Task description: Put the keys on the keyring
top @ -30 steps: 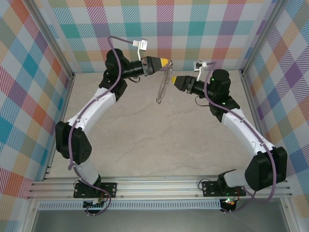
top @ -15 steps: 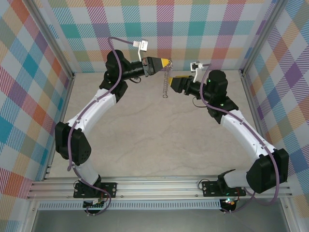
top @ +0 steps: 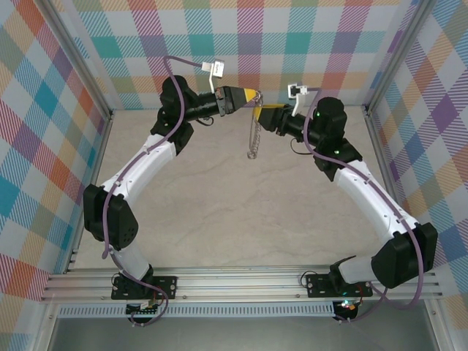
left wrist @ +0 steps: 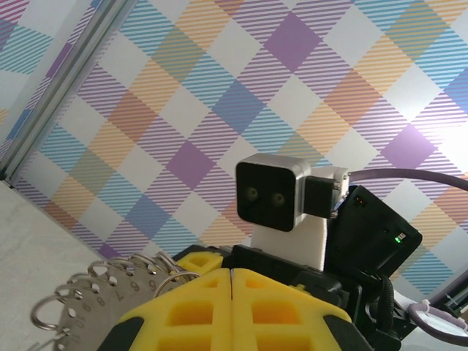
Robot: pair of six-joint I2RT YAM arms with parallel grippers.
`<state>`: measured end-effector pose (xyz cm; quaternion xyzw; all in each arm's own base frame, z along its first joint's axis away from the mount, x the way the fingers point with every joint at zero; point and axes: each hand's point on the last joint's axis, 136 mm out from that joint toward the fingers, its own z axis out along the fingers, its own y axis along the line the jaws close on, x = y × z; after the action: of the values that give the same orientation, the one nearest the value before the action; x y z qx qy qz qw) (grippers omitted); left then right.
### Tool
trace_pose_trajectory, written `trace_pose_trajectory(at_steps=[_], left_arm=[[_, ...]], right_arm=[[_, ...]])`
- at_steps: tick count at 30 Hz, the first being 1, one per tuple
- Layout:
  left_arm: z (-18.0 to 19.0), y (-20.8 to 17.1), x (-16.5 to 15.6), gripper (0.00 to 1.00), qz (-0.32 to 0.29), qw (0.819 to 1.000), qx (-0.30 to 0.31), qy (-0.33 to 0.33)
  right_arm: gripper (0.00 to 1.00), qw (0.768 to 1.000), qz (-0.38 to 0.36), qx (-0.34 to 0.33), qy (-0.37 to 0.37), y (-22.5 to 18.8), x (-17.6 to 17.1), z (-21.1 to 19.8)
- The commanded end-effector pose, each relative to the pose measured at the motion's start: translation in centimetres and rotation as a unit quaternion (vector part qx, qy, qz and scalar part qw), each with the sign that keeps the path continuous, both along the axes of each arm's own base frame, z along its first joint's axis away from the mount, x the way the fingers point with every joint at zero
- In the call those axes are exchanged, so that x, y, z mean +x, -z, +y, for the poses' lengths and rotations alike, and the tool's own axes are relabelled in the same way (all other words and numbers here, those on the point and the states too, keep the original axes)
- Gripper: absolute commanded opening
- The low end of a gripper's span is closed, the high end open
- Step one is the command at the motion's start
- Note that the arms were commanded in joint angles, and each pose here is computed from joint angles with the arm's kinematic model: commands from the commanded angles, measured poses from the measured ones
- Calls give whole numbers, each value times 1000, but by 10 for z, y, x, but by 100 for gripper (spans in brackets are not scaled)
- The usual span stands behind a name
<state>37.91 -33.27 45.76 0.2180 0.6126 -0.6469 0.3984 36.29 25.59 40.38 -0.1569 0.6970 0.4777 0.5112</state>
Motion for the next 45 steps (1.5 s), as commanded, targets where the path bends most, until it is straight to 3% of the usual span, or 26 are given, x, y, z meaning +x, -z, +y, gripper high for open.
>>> trace_pose_trajectory(at_steps=[1,6,11,45], left_arm=[[2,-22,-12,0,-29,999,-22,-4],[3,-23,-12,0,-27,999,-24,-6],[4,-22,-11,0,-27,999,-26,-13],[11,-15,-14,0,-19,998,-59,-29]], right_arm=[[38,1000,-11,-7,-18,-5,-7,7],[15,1000,-8,-11,-22,0,-11,8],[0,999,-10,-9,-31,-4,-16,10],[0,996,26,16,-80,3,-14,43]])
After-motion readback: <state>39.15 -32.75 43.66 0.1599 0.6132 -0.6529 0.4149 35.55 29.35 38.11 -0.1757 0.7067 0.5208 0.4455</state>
